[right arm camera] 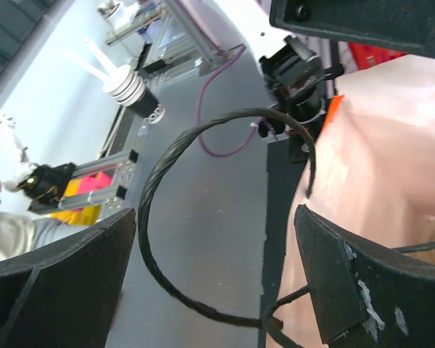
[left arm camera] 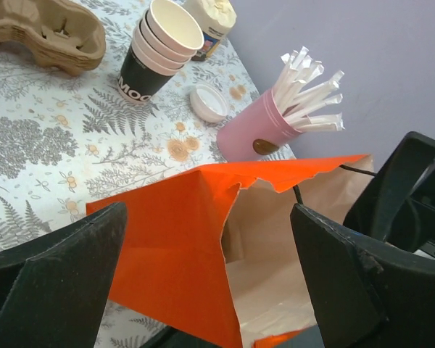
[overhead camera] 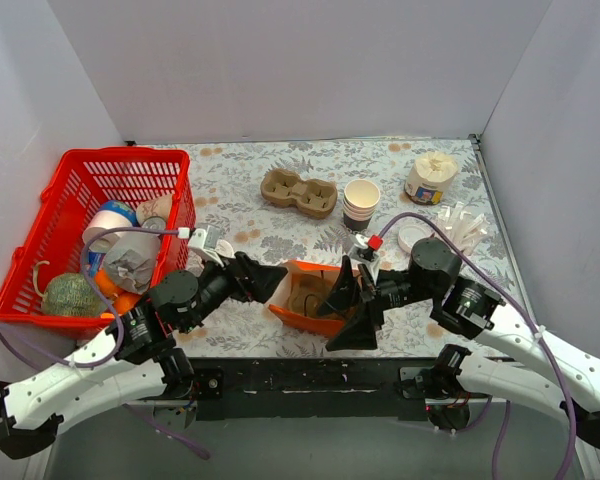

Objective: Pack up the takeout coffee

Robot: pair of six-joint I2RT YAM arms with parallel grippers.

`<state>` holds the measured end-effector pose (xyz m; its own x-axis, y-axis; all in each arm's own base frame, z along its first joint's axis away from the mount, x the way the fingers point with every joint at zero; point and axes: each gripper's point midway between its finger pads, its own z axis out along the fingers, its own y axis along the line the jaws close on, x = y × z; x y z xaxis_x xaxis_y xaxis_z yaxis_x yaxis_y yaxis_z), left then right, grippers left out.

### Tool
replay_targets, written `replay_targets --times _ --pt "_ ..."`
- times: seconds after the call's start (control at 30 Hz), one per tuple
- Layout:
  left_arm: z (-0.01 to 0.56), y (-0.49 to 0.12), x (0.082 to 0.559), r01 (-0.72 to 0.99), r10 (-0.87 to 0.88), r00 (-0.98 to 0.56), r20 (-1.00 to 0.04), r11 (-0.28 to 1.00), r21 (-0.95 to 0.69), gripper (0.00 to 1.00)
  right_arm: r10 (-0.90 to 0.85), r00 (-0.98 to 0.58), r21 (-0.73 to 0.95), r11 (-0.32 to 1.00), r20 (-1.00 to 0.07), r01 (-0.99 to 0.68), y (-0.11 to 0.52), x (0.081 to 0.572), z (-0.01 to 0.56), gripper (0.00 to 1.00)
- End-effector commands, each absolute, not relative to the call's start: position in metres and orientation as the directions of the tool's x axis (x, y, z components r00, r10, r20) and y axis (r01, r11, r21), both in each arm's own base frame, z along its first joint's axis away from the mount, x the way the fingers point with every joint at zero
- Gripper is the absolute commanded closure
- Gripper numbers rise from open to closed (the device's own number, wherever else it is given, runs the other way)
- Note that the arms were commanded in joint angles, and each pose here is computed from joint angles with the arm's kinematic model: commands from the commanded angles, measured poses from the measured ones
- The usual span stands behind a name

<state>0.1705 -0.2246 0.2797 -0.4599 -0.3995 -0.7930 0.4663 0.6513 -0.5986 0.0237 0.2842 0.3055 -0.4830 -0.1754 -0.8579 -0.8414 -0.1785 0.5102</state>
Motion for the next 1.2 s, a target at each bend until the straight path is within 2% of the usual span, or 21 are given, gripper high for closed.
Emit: replay_targets --times 0.0,0.1,0.13,0.23,0.3,0.43,0.5,0.6,0.7,0.77,0.83,0.87,0.93,0.97,1.07,1.17 --pt "0.276 -0.222 0.156 0.444 -0.384 -0.539 -0.750 0.627 -0.640 0.02 -0.190 -0.474 0.511 -0.291 -0.860 -0.809 0.289 0.004 0.319 0.02" --pt "0.269 -0.228 0.146 0.455 -0.306 -0.594 -0.744 0.635 -0.624 0.02 -0.147 -0.481 0.503 -0.213 -0.864 -0.838 0.297 0.018 0.332 0.02" --pt "0.273 -0.228 0.146 0.453 -0.297 -0.602 -0.742 0.638 -0.623 0.02 -0.134 -0.502 0.516 -0.103 -0.855 -0.851 0.300 0.034 0.327 0.02" --pt "0.251 -0.219 0.154 0.348 -0.260 -0.639 -0.724 0.742 -0.573 0.02 -0.050 -0.494 0.491 0.053 -0.868 -0.869 0.299 0.061 0.344 0.02" --pt "0.242 -0.215 0.158 0.290 -0.223 -0.669 -0.709 0.799 -0.526 0.02 -0.032 -0.492 0.488 0.088 -0.870 -0.869 0.296 0.066 0.352 0.02" --pt "0.234 -0.232 0.162 0.277 -0.153 -0.717 -0.680 0.833 -0.479 0.02 -0.046 -0.516 0.510 0.098 -0.855 -0.855 0.297 0.066 0.352 0.02" --pt "0.229 -0.235 0.169 0.233 -0.129 -0.738 -0.662 0.873 -0.430 0.09 -0.059 -0.548 0.538 0.131 -0.834 -0.833 0.295 0.068 0.353 0.02" --pt "0.220 -0.232 0.179 0.177 -0.108 -0.745 -0.658 0.919 -0.352 0.21 -0.071 -0.597 0.553 0.304 -0.799 -0.776 0.286 0.087 0.342 0.02" --pt "0.212 -0.241 0.180 0.188 -0.096 -0.755 -0.649 0.916 -0.355 0.35 -0.068 -0.611 0.545 0.384 -0.789 -0.746 0.280 0.096 0.336 0.02" --pt "0.212 -0.251 0.182 0.207 -0.099 -0.753 -0.650 0.902 -0.378 0.48 -0.057 -0.608 0.545 0.382 -0.792 -0.746 0.278 0.096 0.340 0.02" --pt "0.208 -0.255 0.184 0.212 -0.086 -0.756 -0.649 0.906 -0.367 0.57 -0.046 -0.596 0.538 0.377 -0.802 -0.754 0.277 0.096 0.346 0.02" --pt "0.209 -0.254 0.188 0.208 -0.088 -0.746 -0.660 0.911 -0.356 0.66 -0.040 -0.590 0.534 0.377 -0.807 -0.757 0.277 0.097 0.349 0.02" --pt "0.210 -0.254 0.192 0.209 -0.078 -0.736 -0.672 0.919 -0.335 0.75 -0.013 -0.569 0.513 0.414 -0.822 -0.752 0.272 0.105 0.355 0.02" --pt "0.212 -0.254 0.194 0.210 -0.078 -0.730 -0.679 0.919 -0.332 0.84 -0.002 -0.559 0.503 0.435 -0.829 -0.747 0.270 0.109 0.355 0.02" --pt "0.221 -0.251 0.199 0.205 -0.085 -0.706 -0.703 0.925 -0.318 1.00 0.092 -0.534 0.490 0.546 -0.841 -0.679 0.256 0.132 0.359 0.02" --pt "0.233 -0.247 0.206 0.154 -0.137 -0.683 -0.717 0.933 -0.325 1.00 0.135 -0.570 0.503 0.659 -0.811 -0.559 0.236 0.144 0.352 0.02"
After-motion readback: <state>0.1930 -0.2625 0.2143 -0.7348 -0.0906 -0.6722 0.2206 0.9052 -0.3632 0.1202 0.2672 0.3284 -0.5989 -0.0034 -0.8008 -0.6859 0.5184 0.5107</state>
